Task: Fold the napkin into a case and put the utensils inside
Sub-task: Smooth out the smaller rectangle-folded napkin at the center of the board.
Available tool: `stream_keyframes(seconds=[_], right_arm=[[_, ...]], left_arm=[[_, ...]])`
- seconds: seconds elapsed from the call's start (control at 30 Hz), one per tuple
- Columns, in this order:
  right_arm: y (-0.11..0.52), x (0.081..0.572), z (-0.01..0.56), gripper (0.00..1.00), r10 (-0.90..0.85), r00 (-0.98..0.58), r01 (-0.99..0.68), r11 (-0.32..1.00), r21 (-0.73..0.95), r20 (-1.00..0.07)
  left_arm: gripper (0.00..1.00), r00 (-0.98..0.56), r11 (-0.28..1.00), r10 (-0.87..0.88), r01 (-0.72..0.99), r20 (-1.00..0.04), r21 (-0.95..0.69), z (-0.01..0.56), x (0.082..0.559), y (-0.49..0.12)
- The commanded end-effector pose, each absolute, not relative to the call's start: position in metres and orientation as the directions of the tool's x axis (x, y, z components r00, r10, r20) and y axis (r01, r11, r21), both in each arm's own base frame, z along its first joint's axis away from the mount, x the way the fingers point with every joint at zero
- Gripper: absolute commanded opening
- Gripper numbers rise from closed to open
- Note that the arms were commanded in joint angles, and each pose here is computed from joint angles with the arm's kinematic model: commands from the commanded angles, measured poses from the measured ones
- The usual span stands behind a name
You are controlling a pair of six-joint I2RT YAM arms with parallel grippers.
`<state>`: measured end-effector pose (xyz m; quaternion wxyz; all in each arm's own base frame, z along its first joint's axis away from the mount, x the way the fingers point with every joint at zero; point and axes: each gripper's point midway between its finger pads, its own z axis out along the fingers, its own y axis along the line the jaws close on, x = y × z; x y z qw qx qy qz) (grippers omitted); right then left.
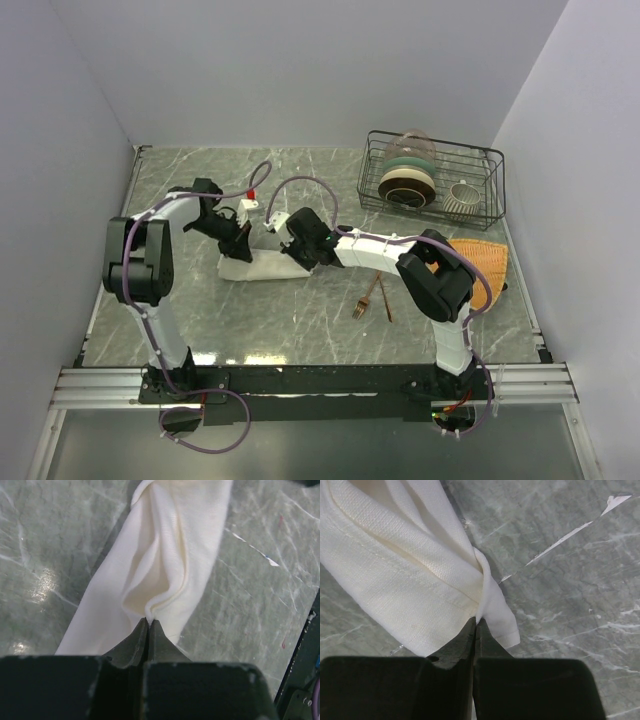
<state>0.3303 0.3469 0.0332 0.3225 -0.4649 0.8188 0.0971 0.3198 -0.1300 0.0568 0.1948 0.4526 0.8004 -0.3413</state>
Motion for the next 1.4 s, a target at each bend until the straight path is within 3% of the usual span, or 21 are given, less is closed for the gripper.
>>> stream_keyframes(seconds=[0.0,0.37,0.63,0.8,0.97,1.27,1.37], right_arm=[[0.336,0.336,0.026,0.0,-0.73,-0.342,-0.815,0.544,-0.199,-0.592],[0.341,0.351,0.058,0.01,-0.729,-0.255,-0.806,0.523,-0.277,-0.635],[0.342,0.352,0.045,0.0,-0.763,-0.218,-0.828,0.475,-0.299,-0.608],[0.339,0.352,0.035,0.0,-0.785,-0.18,-0.833,0.442,-0.333,-0.592],[0.338,0.356,0.034,0.0,-0.797,-0.138,-0.827,0.42,-0.375,-0.588],[0.345,0.367,0.053,0.0,-0.783,-0.114,-0.806,0.433,-0.404,-0.611],[0.348,0.368,0.065,0.11,-0.768,-0.128,-0.801,0.453,-0.391,-0.628]], left_arm=[[0.01,-0.544,0.376,0.581,0.839,-0.606,-0.393,0.04,0.333,-0.134],[0.01,-0.719,0.466,0.527,0.69,-0.453,-0.554,0.008,0.326,-0.13],[0.01,-0.638,0.352,0.474,0.769,-0.606,-0.534,0.079,0.324,-0.147],[0.01,-0.659,0.364,0.451,0.752,-0.602,-0.55,0.09,0.335,-0.15],[0.02,-0.706,0.405,0.424,0.708,-0.567,-0.578,0.073,0.353,-0.145],[0.01,-0.843,0.494,0.36,0.536,-0.4,-0.685,0.011,0.351,-0.132],[0.01,-0.867,0.518,0.339,0.496,-0.365,-0.697,0.003,0.351,-0.128]])
